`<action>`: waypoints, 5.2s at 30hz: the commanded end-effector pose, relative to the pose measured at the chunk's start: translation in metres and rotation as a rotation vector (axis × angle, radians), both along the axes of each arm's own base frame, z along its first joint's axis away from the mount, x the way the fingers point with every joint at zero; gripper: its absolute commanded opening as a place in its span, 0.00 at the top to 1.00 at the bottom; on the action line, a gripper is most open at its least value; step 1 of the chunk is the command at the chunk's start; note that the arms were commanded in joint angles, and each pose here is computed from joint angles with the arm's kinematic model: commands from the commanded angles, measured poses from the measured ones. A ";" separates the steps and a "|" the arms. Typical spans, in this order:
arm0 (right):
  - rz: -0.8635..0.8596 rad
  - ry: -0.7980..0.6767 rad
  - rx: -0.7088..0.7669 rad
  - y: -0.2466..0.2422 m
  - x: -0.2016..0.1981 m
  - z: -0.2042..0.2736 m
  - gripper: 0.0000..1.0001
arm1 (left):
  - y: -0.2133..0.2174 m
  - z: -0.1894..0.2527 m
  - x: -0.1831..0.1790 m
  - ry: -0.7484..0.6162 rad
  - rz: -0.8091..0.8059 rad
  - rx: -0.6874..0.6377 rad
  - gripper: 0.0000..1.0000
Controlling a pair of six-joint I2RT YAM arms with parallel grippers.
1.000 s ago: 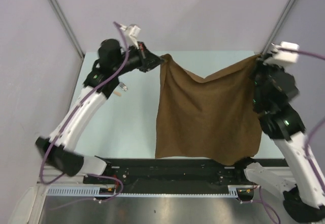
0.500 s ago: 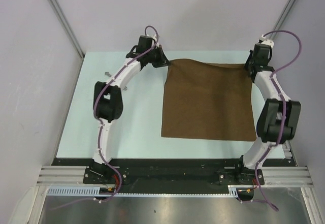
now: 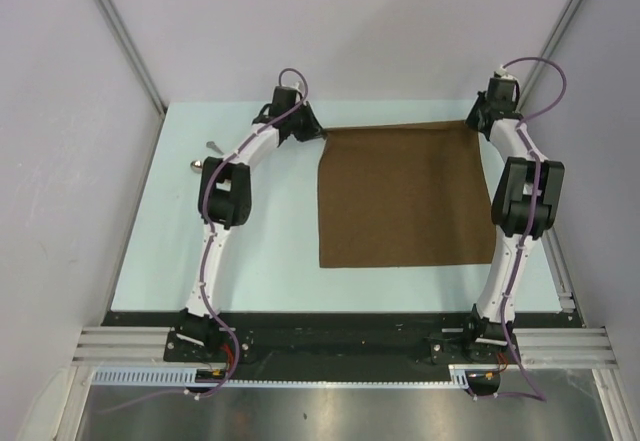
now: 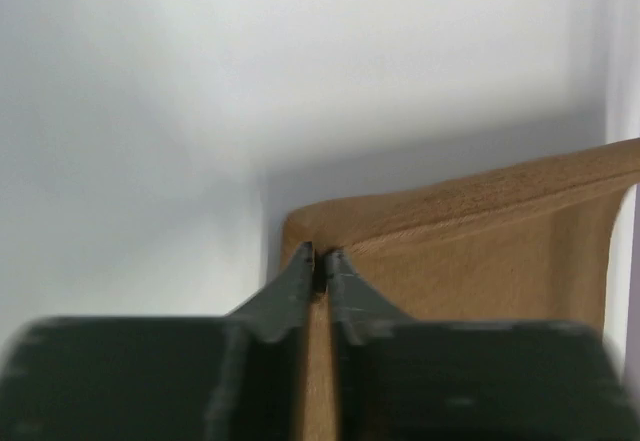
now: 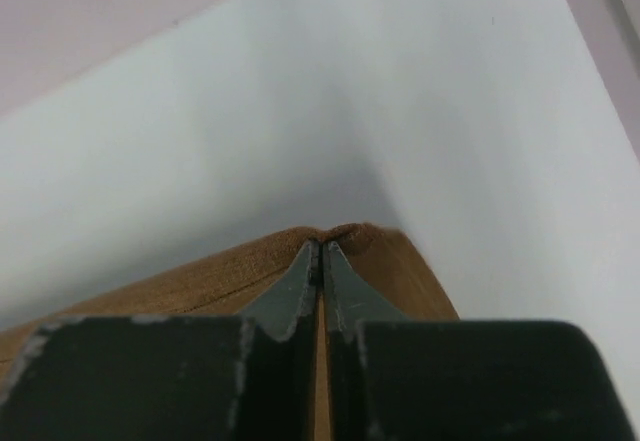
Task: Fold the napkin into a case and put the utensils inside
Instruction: Flatten out the crumpled napkin at the center of the board, then pick up the flattened napkin from the center of the board.
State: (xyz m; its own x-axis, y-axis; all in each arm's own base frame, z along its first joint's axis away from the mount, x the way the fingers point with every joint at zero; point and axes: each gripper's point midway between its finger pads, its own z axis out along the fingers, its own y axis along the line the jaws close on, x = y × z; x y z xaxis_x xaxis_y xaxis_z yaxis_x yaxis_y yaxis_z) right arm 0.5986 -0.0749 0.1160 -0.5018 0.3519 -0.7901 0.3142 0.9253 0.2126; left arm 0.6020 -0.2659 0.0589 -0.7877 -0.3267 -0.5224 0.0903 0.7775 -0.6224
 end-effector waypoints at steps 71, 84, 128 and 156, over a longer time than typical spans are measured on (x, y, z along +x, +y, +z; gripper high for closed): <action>-0.687 0.480 0.168 -0.037 -0.374 -0.103 0.51 | 0.005 0.079 -0.346 0.018 -0.322 0.144 0.44; -0.571 0.328 0.103 -0.022 -0.347 -0.058 1.00 | 0.014 0.026 -0.361 0.116 -0.259 0.348 0.22; -0.454 0.117 0.194 0.001 -0.337 0.001 1.00 | 0.001 -0.058 -0.397 0.334 -0.051 0.609 0.44; -0.538 0.089 0.197 -0.007 -0.341 0.007 1.00 | 0.001 -0.057 -0.401 0.268 -0.124 0.565 1.00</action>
State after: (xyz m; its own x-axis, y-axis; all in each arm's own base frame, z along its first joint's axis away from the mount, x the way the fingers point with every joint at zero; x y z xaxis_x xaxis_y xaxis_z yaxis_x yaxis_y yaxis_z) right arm 0.2535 -0.0742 0.1057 -0.3284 0.7214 -0.6097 0.7494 0.5919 0.2967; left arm 0.2167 -0.2754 0.0139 -0.9147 -0.0350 -0.4025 0.0363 0.9851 -0.1681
